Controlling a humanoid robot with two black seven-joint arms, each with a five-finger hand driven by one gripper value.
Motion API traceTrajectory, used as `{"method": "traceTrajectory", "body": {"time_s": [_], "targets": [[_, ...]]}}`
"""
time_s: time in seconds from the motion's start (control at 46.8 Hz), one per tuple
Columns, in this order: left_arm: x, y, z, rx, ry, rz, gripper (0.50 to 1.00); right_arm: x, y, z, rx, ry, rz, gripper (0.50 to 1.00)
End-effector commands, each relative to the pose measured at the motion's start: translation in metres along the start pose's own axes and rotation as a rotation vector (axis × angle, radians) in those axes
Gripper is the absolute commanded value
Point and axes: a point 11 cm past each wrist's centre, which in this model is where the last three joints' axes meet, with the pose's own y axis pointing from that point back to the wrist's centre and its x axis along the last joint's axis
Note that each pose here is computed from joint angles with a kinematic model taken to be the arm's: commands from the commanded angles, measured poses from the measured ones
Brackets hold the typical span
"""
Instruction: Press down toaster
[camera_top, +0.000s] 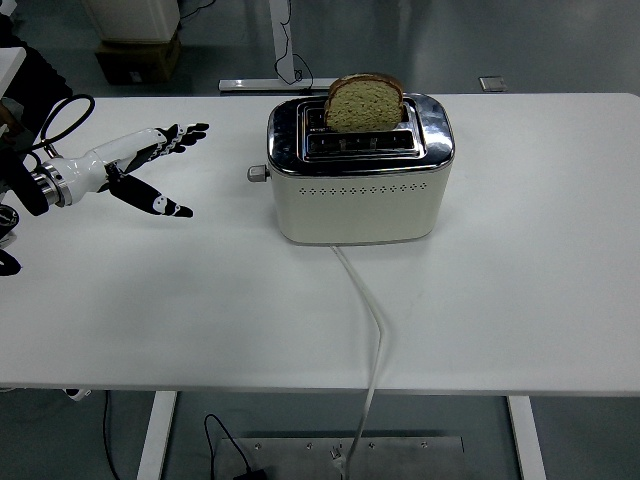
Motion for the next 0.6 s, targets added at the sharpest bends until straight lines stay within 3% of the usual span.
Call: {"method": "traceTrajectory", "body": {"time_s": [0.0, 0.577], "targets": [[-0.003, -0.001, 0.001, 0.001, -0.02, -0.013, 1.0, 0.0, 0.0, 0.0, 0.0, -0.001, 0.0, 0.998], [-0.022, -0.007, 0.013, -0.01, -0.211, -0.042, 1.0, 0.0, 0.0, 0.0, 0.0, -0.001, 0.0, 0.998]]}}
